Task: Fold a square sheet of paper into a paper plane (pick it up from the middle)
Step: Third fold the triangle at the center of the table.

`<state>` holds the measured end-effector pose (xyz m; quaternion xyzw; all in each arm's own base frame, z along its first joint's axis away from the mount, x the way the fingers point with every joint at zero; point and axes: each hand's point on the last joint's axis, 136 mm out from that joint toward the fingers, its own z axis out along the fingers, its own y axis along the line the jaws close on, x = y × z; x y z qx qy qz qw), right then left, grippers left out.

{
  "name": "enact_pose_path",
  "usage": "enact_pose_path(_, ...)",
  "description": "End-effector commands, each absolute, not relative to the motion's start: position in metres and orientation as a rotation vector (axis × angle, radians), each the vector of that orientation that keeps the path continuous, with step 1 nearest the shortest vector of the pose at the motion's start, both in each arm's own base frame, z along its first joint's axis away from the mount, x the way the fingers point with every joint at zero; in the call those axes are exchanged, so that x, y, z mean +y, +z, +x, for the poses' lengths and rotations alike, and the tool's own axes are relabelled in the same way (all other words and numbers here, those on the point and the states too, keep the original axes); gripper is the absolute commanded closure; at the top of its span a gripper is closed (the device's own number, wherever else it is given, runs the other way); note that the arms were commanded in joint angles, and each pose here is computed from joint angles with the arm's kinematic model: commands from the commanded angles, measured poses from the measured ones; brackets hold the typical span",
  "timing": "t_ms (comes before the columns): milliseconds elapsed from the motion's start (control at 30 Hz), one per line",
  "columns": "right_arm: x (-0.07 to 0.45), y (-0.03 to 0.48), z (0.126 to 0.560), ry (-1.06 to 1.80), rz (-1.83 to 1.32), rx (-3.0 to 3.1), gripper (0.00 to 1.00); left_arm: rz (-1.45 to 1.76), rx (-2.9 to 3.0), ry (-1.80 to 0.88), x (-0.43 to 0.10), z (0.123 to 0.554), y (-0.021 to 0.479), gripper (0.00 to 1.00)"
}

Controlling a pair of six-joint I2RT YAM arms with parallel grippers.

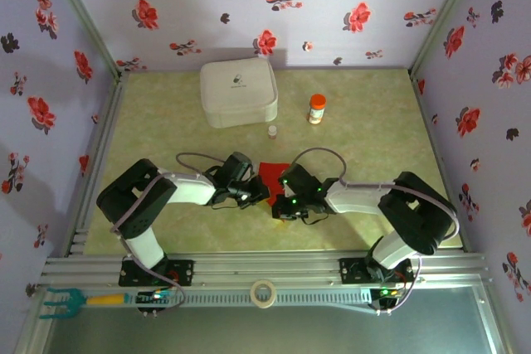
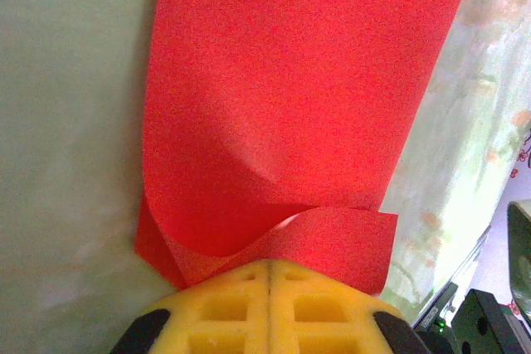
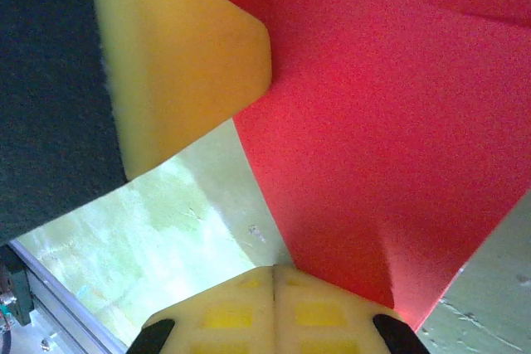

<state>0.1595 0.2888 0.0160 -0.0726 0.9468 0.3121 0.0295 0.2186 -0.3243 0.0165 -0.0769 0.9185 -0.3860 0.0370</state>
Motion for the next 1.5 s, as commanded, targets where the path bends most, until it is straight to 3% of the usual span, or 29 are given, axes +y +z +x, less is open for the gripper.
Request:
enact_pose_path(0,0.276,0.004,0.154,0.93,-0.169,2.956,1.0,-0.275,2.901,-1.055,-0.307,0.212,-0.009,1.0)
enact_pose_path(500,0.268,-0.001,0.142,1.102,-0.076,2.915,1.0,-0.304,2.902,-1.041,-0.304,0.213,-0.013,1.0)
enact_pose_path(1033,0.243,0.001,0.127,1.103,0.044,2.902,1.0,-0.313,2.885,-1.034,-0.299,0.213,-0.012,1.0)
enact_pose_path(1267,0.265,0.061,0.156,1.131,-0.062,2.765,1.0,-0.319,2.853,-1.04,-0.3,0.214,-0.004,1.0)
enact_pose_path(1467,0.278,0.051,0.187,1.07,0.033,2.772,1.0,-0.321,2.846,-1.039,-0.301,0.214,-0.004,1.0)
